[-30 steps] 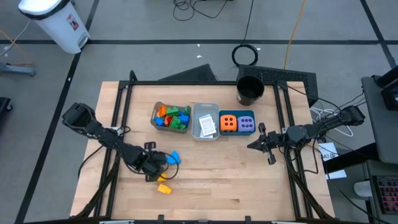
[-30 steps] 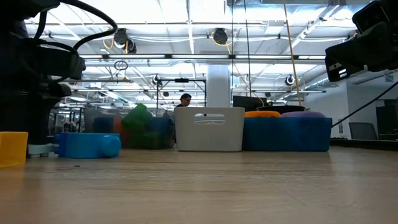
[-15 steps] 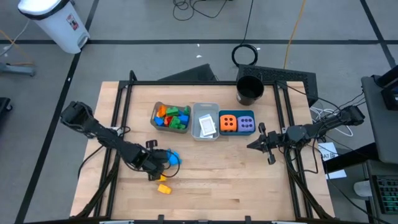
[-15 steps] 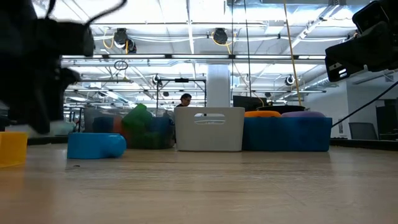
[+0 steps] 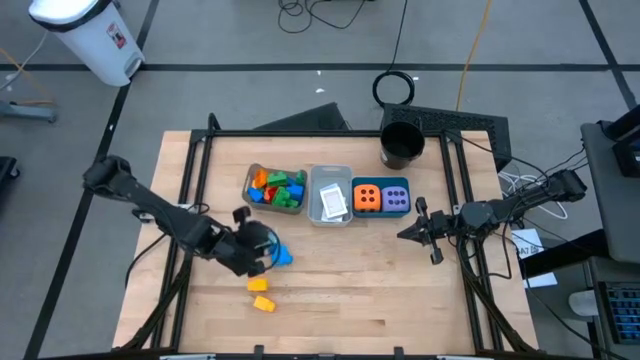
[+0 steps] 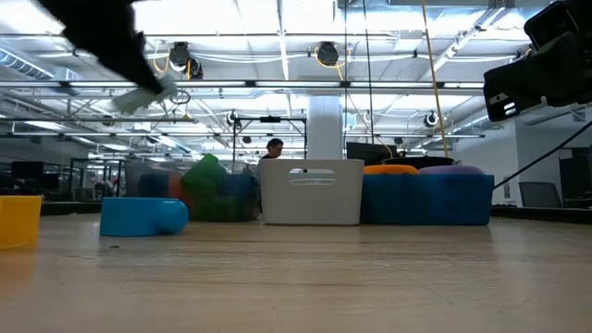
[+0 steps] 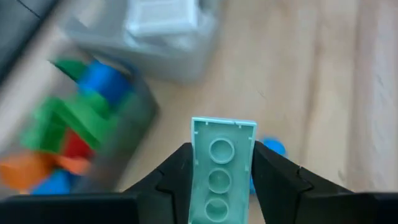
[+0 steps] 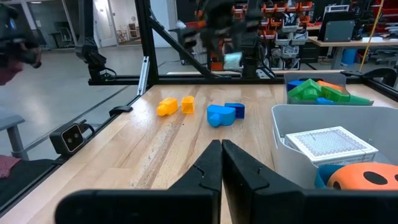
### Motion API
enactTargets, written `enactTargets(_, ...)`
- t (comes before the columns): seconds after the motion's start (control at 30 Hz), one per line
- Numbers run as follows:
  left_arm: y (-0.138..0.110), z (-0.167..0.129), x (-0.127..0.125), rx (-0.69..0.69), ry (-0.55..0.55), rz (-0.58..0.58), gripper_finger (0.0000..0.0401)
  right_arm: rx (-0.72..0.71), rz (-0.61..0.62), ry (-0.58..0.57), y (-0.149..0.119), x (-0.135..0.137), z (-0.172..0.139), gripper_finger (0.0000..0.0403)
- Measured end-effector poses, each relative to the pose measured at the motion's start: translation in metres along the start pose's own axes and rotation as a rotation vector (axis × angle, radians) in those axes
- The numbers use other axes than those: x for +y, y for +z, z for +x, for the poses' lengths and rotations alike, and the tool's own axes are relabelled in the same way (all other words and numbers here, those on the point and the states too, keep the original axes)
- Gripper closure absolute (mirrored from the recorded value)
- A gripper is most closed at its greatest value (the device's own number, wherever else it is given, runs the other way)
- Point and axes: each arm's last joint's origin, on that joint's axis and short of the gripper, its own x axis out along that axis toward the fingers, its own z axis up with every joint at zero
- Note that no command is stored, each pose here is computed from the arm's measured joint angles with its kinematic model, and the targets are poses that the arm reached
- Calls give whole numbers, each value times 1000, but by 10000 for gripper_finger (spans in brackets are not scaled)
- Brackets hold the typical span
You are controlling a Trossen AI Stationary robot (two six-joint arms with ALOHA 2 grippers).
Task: Pick & Place Toys
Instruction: Put the light blue game piece into the black bin
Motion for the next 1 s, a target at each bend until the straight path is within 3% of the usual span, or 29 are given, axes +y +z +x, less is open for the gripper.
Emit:
enactTargets(0.2, 22, -5, 27, -121, 168, -123, 254, 0, -22, 0, 0, 0, 0, 398)
enactTargets(0.47, 33, 16, 79, -51, 361, -289, 260, 0, -23, 0, 0, 0, 0, 399)
enactTargets(0.8, 30, 52, 120, 39, 421, -514, 248, 0, -23, 0, 0, 0, 0, 399)
enactTargets(1.0, 18, 72, 127, 52, 369, -580, 253, 0, -23, 0, 0, 0, 0, 399)
